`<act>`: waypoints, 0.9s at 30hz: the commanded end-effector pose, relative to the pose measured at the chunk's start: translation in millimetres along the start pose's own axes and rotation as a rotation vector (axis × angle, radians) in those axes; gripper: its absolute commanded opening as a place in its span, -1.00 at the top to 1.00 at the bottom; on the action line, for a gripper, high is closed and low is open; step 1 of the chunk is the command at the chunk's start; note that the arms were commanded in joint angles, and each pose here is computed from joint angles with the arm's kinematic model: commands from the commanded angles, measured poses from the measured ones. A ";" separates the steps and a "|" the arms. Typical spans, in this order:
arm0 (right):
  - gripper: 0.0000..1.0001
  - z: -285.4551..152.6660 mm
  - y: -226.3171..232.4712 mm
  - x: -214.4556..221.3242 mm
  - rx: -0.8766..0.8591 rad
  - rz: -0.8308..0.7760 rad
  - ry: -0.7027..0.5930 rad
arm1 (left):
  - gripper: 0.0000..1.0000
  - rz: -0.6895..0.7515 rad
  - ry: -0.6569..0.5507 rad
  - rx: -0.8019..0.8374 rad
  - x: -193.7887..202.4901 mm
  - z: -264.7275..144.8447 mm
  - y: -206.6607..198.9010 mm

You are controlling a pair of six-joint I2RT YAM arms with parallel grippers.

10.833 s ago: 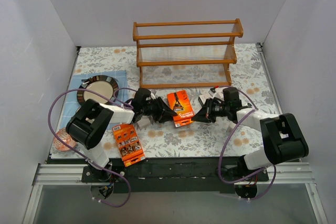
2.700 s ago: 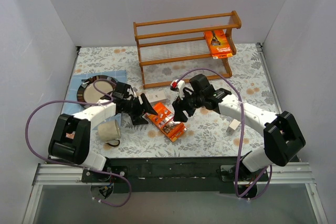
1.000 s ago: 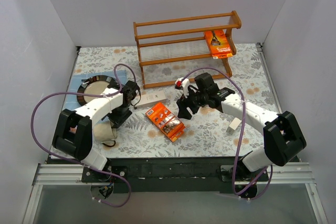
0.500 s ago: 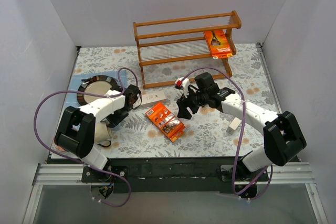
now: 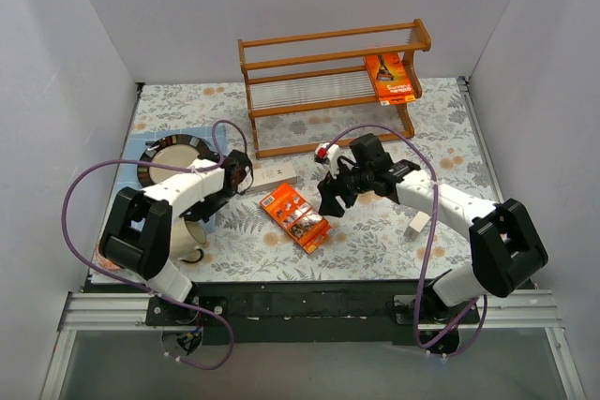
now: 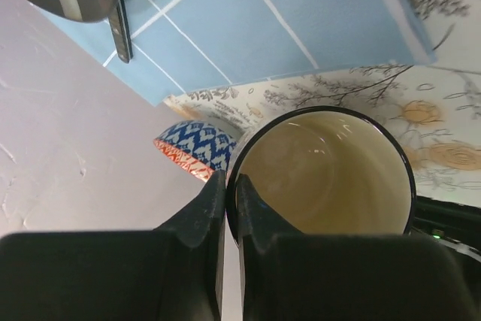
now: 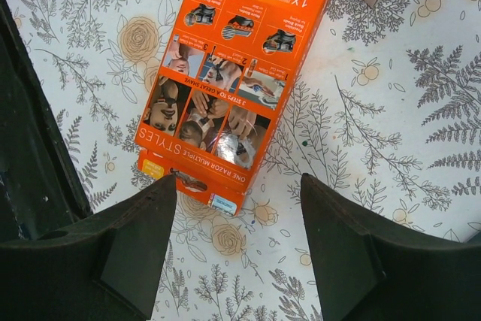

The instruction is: Place and organize the shaving razors onto the shelf

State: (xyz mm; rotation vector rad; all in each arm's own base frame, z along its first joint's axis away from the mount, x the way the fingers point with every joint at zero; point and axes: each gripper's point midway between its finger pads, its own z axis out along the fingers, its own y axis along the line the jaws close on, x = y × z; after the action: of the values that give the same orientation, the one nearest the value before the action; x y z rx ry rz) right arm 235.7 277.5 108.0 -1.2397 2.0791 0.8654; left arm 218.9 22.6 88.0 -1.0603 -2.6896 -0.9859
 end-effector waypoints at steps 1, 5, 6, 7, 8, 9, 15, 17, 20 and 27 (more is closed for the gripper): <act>-0.47 -12.1 1.2 -14.6 0.013 -0.028 -0.043 | 1.00 -0.133 -0.165 0.075 -17.8 -36.0 11.2; -0.47 -15.8 -0.1 -15.2 0.031 -0.034 -0.042 | 1.00 -0.266 -0.261 0.206 -21.5 -54.4 15.7; -0.47 -16.8 -0.8 -15.4 0.036 -0.033 -0.043 | 1.00 -0.299 -0.285 0.224 -22.5 -57.2 17.3; -0.47 -17.3 -0.2 -14.1 0.035 -0.032 -0.038 | 1.00 -0.327 -0.319 0.276 -26.8 -61.1 12.8; -0.47 -17.7 -0.5 -14.0 0.038 -0.032 -0.037 | 1.00 -0.394 -0.382 0.270 -30.4 -65.7 22.6; -0.47 -17.8 -1.0 -13.6 0.040 -0.032 -0.035 | 1.00 -0.413 -0.408 0.281 -32.3 -65.1 22.0; -0.47 -17.4 -3.2 -15.5 0.048 -0.024 -0.035 | 1.00 -0.615 -0.589 0.253 -35.0 -53.0 48.9; -0.47 -17.2 -3.6 -18.1 0.049 -0.027 -0.037 | 1.00 -0.689 -0.603 0.264 -31.4 -42.0 60.9; -0.47 -16.2 -6.4 -17.9 0.056 -0.023 -0.032 | 1.00 -0.758 -0.602 0.275 -29.8 -23.9 66.2; -0.47 -13.0 -7.6 -18.8 0.052 -0.014 -0.023 | 1.00 -0.881 -0.677 0.282 -33.5 -1.9 80.9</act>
State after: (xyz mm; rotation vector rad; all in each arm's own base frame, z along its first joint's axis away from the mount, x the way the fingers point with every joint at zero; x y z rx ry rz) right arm 238.2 269.8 114.2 -1.2254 2.0842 0.8179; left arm 261.9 52.4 105.9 -0.0919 -3.6154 -0.3381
